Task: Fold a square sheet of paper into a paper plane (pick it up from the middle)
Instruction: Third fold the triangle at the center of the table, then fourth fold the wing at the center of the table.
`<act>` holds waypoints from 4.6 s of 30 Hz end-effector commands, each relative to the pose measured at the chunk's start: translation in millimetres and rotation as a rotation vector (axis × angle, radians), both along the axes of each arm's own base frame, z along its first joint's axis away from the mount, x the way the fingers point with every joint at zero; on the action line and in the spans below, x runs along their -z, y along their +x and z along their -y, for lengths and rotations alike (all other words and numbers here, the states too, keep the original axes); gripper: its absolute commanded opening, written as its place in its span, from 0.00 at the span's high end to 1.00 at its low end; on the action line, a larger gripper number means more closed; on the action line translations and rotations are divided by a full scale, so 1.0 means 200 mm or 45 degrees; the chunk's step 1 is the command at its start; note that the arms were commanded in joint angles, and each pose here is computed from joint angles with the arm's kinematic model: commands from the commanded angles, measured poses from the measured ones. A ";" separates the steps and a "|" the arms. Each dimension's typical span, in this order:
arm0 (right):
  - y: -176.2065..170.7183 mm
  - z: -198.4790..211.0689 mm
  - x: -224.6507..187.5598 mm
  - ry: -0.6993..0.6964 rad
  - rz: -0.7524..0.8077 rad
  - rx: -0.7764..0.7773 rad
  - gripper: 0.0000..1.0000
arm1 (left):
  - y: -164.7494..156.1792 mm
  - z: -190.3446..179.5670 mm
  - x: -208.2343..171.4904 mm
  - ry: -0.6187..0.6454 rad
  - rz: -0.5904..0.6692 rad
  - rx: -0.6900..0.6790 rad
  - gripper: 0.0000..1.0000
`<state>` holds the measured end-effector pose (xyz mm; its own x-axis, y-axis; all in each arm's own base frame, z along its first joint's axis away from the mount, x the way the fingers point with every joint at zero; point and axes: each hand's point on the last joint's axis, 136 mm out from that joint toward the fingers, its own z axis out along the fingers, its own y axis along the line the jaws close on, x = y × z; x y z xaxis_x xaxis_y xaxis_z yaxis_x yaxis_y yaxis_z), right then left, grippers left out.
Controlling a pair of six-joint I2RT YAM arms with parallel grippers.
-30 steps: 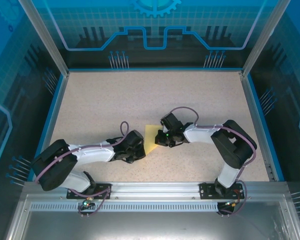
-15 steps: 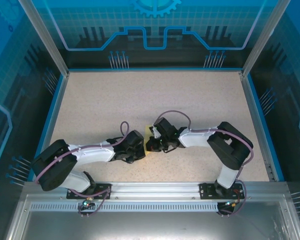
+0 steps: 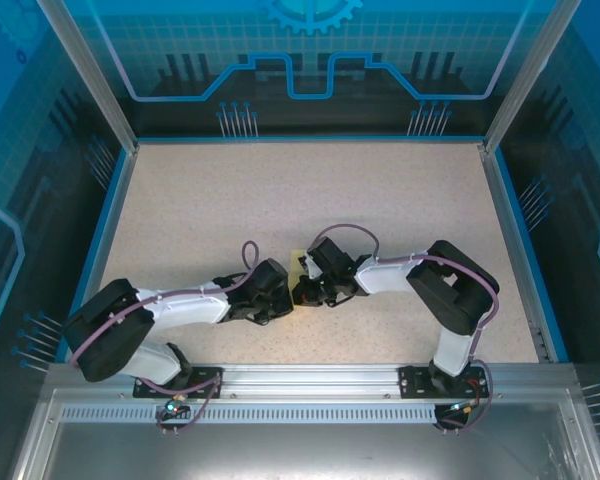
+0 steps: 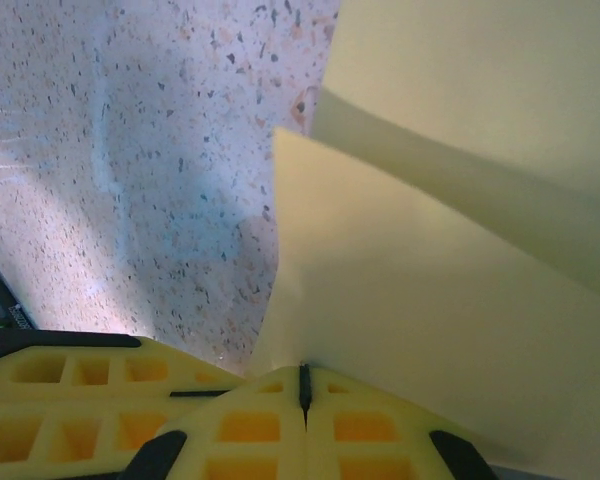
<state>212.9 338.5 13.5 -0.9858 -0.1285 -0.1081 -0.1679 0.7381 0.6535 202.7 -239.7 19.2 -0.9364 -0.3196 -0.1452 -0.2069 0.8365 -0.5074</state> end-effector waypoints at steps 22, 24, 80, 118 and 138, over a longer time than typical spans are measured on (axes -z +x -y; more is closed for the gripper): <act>0.22 0.36 0.10 -0.071 -0.024 0.200 1.00 | -0.19 -0.20 0.21 0.209 -0.218 -0.066 1.00; 0.25 0.42 0.11 -0.103 -0.014 0.227 1.00 | -0.19 -0.20 0.21 0.210 -0.219 -0.063 1.00; 0.19 0.33 -0.04 -0.133 -0.148 0.291 0.55 | 0.20 -0.12 0.05 0.496 0.048 -0.011 0.99; 0.33 0.39 -0.30 -0.168 -0.153 0.529 1.00 | 0.20 0.17 -0.55 -0.036 0.807 0.614 0.11; 0.42 0.21 -0.20 -0.332 -0.129 0.266 1.00 | 0.28 -0.05 -0.49 0.215 0.990 0.477 0.10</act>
<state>307.3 301.8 56.8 -0.9925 0.1217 -0.0122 0.0999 0.8636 0.4942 256.5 -233.7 115.5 -0.6142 0.0909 -0.7839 0.4567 0.8510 -0.2591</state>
